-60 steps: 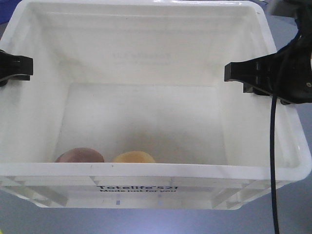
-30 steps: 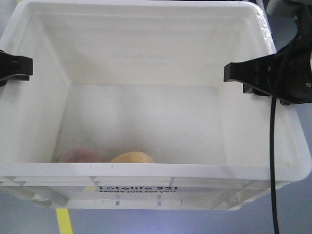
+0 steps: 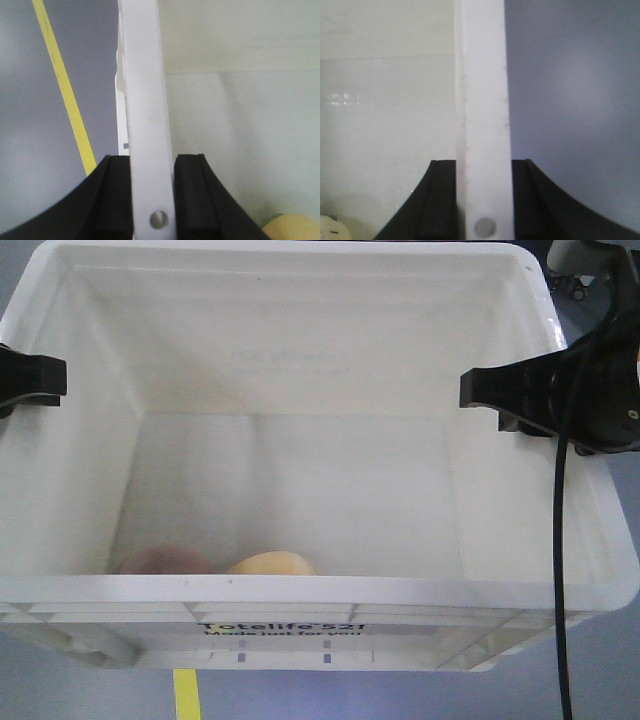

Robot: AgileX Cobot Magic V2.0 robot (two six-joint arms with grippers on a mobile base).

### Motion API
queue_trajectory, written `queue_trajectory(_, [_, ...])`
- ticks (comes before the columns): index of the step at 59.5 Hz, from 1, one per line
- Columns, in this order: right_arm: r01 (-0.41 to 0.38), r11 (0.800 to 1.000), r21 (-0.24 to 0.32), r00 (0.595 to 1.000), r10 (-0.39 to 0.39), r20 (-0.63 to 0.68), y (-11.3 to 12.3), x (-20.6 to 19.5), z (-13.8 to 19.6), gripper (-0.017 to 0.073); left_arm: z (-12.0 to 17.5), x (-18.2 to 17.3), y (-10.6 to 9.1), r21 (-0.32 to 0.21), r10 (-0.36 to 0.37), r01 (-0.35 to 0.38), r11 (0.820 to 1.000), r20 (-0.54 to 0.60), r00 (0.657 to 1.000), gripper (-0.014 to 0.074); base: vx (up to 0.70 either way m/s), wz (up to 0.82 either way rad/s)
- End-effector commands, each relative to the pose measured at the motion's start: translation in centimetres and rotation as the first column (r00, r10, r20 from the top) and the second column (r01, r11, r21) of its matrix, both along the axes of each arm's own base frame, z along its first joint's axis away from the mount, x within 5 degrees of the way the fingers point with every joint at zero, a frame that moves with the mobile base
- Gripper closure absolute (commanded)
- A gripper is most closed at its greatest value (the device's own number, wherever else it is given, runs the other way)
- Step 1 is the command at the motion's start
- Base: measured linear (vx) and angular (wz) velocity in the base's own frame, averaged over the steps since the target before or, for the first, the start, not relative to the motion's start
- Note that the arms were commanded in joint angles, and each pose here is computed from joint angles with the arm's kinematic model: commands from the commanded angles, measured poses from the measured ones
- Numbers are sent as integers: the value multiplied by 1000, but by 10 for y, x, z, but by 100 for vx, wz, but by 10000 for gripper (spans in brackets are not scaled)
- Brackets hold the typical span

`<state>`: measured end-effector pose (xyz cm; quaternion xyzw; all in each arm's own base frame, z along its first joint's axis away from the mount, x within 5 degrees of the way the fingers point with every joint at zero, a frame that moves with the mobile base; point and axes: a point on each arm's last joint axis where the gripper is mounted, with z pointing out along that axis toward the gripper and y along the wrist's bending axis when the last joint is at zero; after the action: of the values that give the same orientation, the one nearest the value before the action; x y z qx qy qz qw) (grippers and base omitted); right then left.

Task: Place moving items into box and shelve
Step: 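Hold the tote raised with both grippers while the base drives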

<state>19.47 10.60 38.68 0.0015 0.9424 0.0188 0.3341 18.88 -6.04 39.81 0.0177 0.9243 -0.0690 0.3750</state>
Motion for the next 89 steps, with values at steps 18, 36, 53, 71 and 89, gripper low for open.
queue_trajectory(18, [28, 999, -37, 985, -21, 169, -16, -1, 27, 432, 23, 0, 9, 47, 17, -25, 999, 168, 986, 530, -3, 19])
queue_trajectory(36, [28, 999, -37, 985, -21, 169, -16, -1, 27, 432, 23, 0, 9, 47, 17, -25, 999, 168, 986, 530, -2, 16])
queue_trajectory(53, [28, 999, -37, 985, -21, 169, -16, -1, 27, 432, 23, 0, 9, 47, 17, -25, 999, 168, 986, 530, 1, 14])
queue_trajectory(71, [28, 999, -37, 985, -21, 169, -16, -1, 27, 432, 23, 0, 9, 47, 17, -25, 999, 168, 986, 530, 6, 19])
queue_trajectory(89, [28, 999, -37, 985, -21, 169, -16, -1, 27, 432, 23, 0, 9, 47, 17, -25, 999, 168, 986, 530, 12, 24])
